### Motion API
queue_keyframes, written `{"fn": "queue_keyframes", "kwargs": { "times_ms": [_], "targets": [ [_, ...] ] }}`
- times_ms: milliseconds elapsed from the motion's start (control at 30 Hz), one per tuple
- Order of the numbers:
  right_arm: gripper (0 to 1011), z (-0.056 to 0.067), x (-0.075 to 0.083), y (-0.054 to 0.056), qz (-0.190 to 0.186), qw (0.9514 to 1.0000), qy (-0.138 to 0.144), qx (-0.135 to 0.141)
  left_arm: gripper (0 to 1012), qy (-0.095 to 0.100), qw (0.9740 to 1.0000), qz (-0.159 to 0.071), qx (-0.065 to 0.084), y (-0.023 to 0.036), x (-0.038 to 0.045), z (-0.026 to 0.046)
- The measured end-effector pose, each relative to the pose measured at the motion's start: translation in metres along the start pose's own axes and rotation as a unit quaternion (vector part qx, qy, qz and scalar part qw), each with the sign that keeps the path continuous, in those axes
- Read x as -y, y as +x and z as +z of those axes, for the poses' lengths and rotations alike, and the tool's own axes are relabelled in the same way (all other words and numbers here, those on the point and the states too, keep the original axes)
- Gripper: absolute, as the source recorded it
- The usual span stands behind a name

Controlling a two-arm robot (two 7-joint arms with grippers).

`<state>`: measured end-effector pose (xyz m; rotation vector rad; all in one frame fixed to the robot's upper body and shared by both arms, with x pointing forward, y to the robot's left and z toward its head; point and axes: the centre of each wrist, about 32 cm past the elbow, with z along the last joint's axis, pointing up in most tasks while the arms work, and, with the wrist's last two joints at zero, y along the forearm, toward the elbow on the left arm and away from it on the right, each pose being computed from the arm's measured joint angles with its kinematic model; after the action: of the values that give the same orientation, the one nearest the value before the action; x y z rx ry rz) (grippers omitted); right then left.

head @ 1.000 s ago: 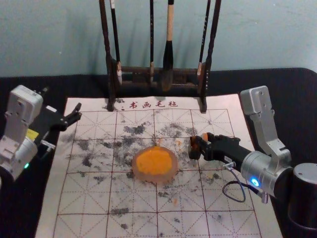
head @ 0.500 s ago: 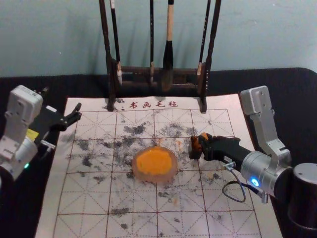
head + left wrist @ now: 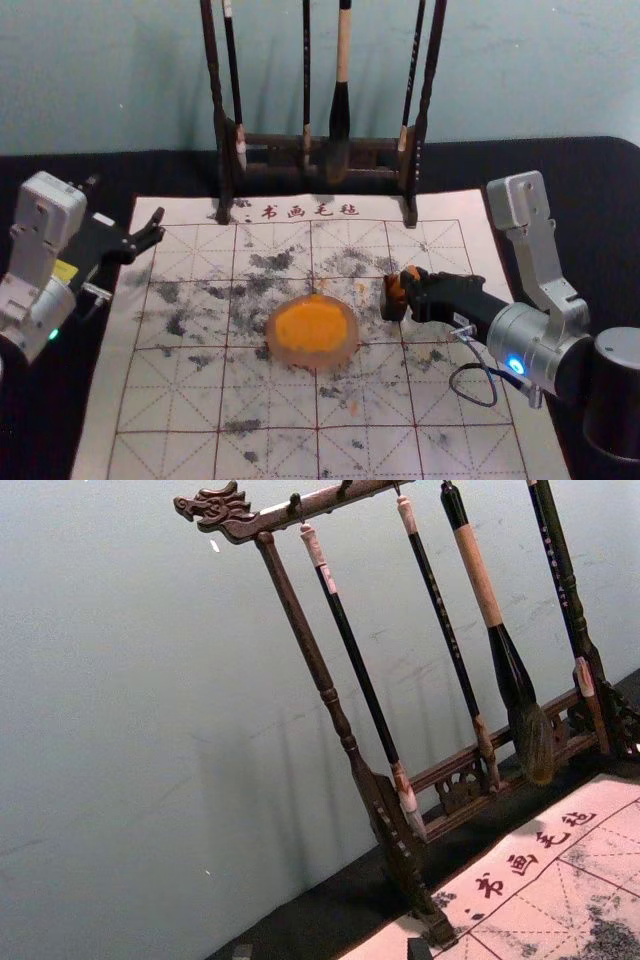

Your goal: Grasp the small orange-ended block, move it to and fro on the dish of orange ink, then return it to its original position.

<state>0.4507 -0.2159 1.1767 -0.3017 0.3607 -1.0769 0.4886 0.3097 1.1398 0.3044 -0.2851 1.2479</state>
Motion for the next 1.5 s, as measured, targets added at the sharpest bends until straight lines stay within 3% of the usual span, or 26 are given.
{"fn": "queue_keyframes", "kwargs": {
  "times_ms": [400, 667, 967, 1067, 1133, 1167, 1467, 1500],
  "targets": [
    [104, 0.016, 0.012, 0.002, 0.009, 0.9993, 0.009, 0.036, 1001, 0.000, 1.0000, 0.000, 0.000, 0.0000, 0.0000, 0.0000],
    [104, 0.032, 0.028, 0.014, 0.028, 0.9974, 0.021, 0.063, 1001, 0.000, 1.0000, 0.000, 0.000, 0.0000, 0.0000, 0.0000],
    [104, 0.051, 0.027, 0.031, 0.092, 0.9890, 0.039, 0.109, 1001, 0.000, 1.0000, 0.000, 0.000, 0.0000, 0.0000, 0.0000],
    [104, 0.056, 0.021, 0.037, 0.125, 0.9834, 0.033, 0.128, 1001, 0.000, 1.0000, 0.000, 0.000, 0.0000, 0.0000, 0.0000],
    [104, 0.061, 0.013, 0.042, 0.159, 0.9762, 0.024, 0.146, 1001, 0.000, 1.0000, 0.000, 0.000, 0.0000, 0.0000, 0.0000],
    [104, 0.061, 0.013, 0.042, 0.159, 0.9762, 0.024, 0.146, 1001, 0.000, 1.0000, 0.000, 0.000, 0.0000, 0.0000, 0.0000],
    [104, 0.069, -0.013, 0.052, 0.252, 0.9458, -0.007, 0.205, 1001, 0.000, 1.0000, 0.000, 0.000, 0.0000, 0.0000, 0.0000],
    [104, 0.069, -0.013, 0.052, 0.252, 0.9458, -0.007, 0.205, 1001, 0.000, 1.0000, 0.000, 0.000, 0.0000, 0.0000, 0.0000]
  ]
}}
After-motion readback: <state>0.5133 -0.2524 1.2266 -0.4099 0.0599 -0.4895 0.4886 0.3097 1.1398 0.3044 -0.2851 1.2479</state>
